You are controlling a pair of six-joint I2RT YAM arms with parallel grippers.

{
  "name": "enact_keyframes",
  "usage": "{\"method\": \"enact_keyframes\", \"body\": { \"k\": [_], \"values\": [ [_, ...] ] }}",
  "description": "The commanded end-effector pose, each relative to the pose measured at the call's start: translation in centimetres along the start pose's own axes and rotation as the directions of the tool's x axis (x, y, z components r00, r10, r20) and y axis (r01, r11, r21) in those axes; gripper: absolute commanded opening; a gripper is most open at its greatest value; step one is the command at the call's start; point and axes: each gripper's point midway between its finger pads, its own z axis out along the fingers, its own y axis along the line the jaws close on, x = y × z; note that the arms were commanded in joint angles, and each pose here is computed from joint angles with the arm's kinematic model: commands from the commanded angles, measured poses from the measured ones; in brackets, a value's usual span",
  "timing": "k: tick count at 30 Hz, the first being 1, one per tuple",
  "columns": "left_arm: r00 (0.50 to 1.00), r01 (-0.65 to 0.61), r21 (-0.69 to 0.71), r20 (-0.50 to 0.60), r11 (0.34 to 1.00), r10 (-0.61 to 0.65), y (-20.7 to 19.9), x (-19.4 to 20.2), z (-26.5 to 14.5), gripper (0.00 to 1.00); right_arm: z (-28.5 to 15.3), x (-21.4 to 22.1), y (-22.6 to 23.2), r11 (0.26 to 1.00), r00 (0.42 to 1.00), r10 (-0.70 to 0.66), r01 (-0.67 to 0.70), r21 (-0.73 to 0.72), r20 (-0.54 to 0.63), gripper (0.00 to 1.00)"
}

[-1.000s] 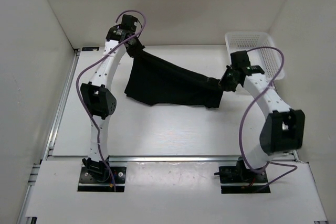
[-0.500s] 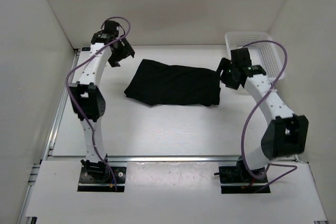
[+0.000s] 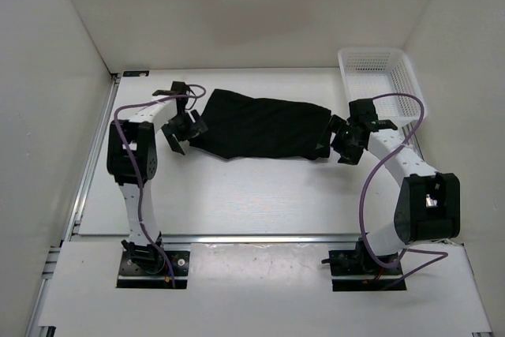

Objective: Fold and stack the shorts
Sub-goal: Fold the shorts

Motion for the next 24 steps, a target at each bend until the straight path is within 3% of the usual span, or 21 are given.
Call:
{"method": "enact_keyframes", "body": {
  "k": [1,2,6,7,8,9,15,21,22,24],
  "values": [
    [0.999,0.015,0.085,0.039,0.996,-0.019,-2.4,-1.9,0.0,0.98,-0.1,-0.7,1.6,0.997,1.000,-0.002,0.003,-0.073,0.014,0.95],
    [0.999,0.015,0.071,0.043,0.997,-0.018,-2.7,-2.0,0.5,0.96,-0.1,-0.7,1.6,0.997,1.000,-0.002,0.003,-0.073,0.014,0.95],
    [0.999,0.038,0.053,0.033,0.998,-0.040,-3.0,-2.5,2.0,0.71,-0.5,-1.2,1.3,0.997,1.000,0.002,0.000,-0.080,0.024,0.95],
    [0.998,0.052,0.044,0.040,0.998,-0.054,-2.8,-2.6,2.1,0.41,-0.7,-1.5,1.1,0.997,0.999,-0.002,0.005,-0.082,0.036,0.95],
    [0.997,0.064,0.042,0.042,0.997,-0.066,-2.4,-3.0,2.1,0.21,-0.7,-1.5,1.1,0.997,0.999,-0.002,0.005,-0.082,0.036,0.95],
    [0.995,0.097,0.015,0.032,0.995,-0.097,-1.2,-2.8,2.6,0.10,-0.8,-1.4,0.8,0.997,1.000,-0.005,0.007,-0.081,0.028,0.94],
    [0.963,0.238,-0.054,0.140,0.970,-0.229,5.5,-3.4,-1.5,0.10,-0.5,-0.7,0.8,0.993,0.999,-0.051,0.049,-0.112,-0.018,0.95],
    [0.964,0.227,-0.041,0.150,0.973,-0.218,6.3,-3.4,-2.5,0.10,1.5,0.6,3.4,0.969,0.986,-0.112,0.080,-0.235,-0.125,1.00],
    [0.966,0.218,-0.042,0.150,0.975,-0.209,6.3,-3.4,-2.5,0.12,2.2,0.7,3.9,0.964,0.983,-0.123,0.086,-0.250,-0.136,1.00],
    [0.966,0.218,-0.042,0.150,0.975,-0.209,6.3,-3.4,-2.5,0.29,2.6,0.8,5.5,0.955,0.979,-0.138,0.091,-0.283,-0.152,1.00]
  ]
}}
